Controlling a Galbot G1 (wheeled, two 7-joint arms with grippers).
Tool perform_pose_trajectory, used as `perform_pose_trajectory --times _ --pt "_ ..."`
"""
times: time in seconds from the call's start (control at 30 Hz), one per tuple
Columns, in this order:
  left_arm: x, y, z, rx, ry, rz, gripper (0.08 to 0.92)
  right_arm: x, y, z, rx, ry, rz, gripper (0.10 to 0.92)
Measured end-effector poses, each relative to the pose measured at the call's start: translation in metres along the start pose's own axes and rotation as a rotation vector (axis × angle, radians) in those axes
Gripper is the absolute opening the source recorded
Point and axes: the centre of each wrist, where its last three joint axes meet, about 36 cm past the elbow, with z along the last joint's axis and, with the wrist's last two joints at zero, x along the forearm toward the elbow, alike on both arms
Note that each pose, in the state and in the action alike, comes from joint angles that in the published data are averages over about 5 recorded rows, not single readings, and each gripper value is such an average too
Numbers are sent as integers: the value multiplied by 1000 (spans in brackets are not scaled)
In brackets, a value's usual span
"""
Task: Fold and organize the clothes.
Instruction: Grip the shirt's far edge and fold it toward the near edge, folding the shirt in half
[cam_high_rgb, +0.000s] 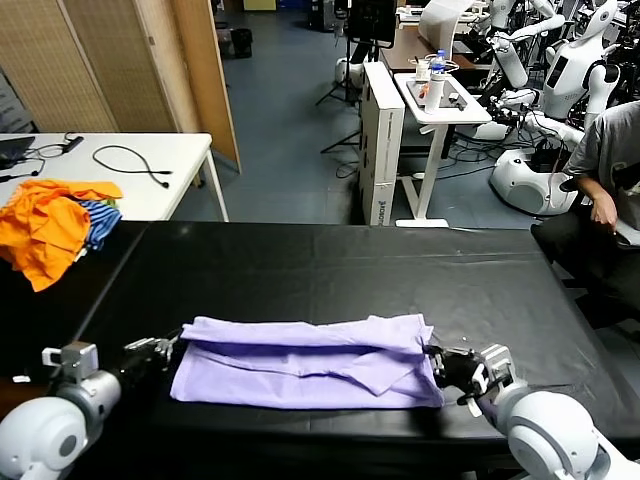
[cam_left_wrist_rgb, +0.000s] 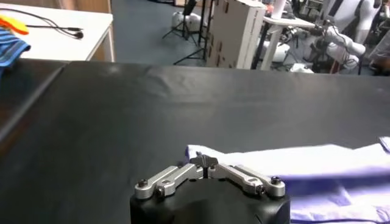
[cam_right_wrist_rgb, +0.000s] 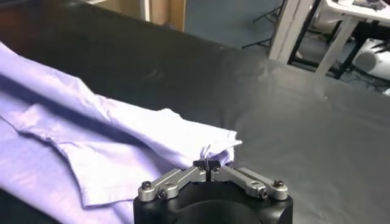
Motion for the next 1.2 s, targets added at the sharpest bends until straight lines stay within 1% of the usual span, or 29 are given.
perform_pose_trajectory --times 0.17,0.3,0.43,0.5,0.53,0.57,0.63,0.67,0.7,0.73,0.77,0.87,0.9,0.97,1.0,1.2 --pt "9 -4 9 -3 15 -7 146 -1 2 8 -7 27 -7 140" --pt "13 -7 23 -13 45 -3 146 -4 3 12 -14 38 -9 140" --pt "15 -11 38 -17 78 -13 146 -3 3 14 -24 42 -28 141" --pt "15 -13 41 -15 84 -18 151 -1 4 13 -32 39 -40 163" --pt "15 -13 42 -14 83 -20 157 1 4 12 -36 36 -45 193" --pt "15 -14 41 -13 79 -22 180 3 4 11 -39 31 -49 242" --pt "17 -14 39 -13 69 -27 264 8 4 7 -47 18 -54 347" --pt "17 -13 38 -13 63 -31 319 11 3 5 -51 10 -55 423" --pt "17 -12 36 -12 56 -36 393 14 2 2 -56 1 -55 480" --pt "17 -10 35 -11 49 -43 450 16 1 -1 -62 -10 -52 536" --pt "17 -7 33 -8 42 -50 525 19 -1 -4 -67 -22 -46 612" --pt "13 3 29 15 24 -75 744 21 -8 -12 -81 -59 -11 786" --pt "10 6 28 24 19 -80 811 19 -10 -14 -87 -69 2 830" --pt "4 11 25 39 5 -86 877 13 -16 -16 -105 -82 33 885" --pt "1 13 23 43 -2 -88 892 9 -19 -16 -118 -85 48 896" --pt "-24 17 17 68 -44 -78 907 -27 -33 -10 -239 -68 117 907"
